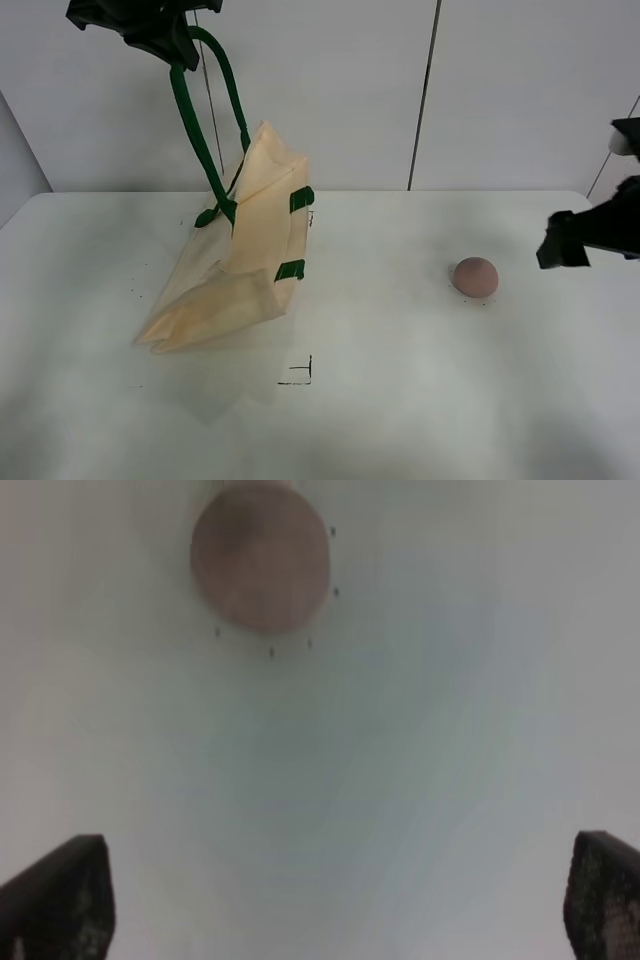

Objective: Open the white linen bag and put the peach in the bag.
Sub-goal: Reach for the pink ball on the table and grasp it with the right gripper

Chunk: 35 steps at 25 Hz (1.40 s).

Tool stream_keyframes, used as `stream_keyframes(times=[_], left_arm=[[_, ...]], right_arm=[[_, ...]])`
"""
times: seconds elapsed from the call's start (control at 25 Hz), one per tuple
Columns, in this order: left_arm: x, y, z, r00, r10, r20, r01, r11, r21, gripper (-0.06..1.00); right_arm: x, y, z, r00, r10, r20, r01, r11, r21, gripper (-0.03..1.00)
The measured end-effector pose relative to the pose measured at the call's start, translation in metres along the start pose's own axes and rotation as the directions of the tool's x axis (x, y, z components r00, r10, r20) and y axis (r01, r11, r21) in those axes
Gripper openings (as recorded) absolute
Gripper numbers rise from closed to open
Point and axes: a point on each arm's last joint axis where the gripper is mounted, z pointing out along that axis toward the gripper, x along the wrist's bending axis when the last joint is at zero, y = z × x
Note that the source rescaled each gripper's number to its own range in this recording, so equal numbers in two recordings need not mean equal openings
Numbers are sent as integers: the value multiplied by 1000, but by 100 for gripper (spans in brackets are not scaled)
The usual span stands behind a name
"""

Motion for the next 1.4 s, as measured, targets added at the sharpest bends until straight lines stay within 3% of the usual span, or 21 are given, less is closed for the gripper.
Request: stream_keyframes(times=[0.2, 0.36, 0.68, 0.92, 1.12, 1.4], left_arm=[[0, 0, 1, 1000, -1, 3, 1, 1000, 4, 0], [0, 0, 1, 1000, -1, 3, 1, 1000, 4, 0], [0, 0, 1, 1000, -1, 3, 1, 1000, 4, 0], [-2, -1, 1, 1000, 1, 5, -1, 1000, 4, 0], [-2, -1, 1, 1000, 1, 5, -1, 1000, 4, 0], [-2, -1, 1, 1000, 1, 5, -1, 1000, 4, 0]], right_arm=[[-2, 54, 65, 1000, -4, -8, 4, 995, 98, 100], [-3, 70, 108, 1000, 7, -19, -4, 985, 171, 100], [4, 62, 153, 994, 32, -102, -5, 968, 251, 100], [5, 59, 169, 994, 18, -110, 10, 968, 252, 100], [21, 60, 172, 992, -75, -105, 98, 968, 230, 100], [23, 50, 195, 991, -96, -93, 118, 954, 277, 100]])
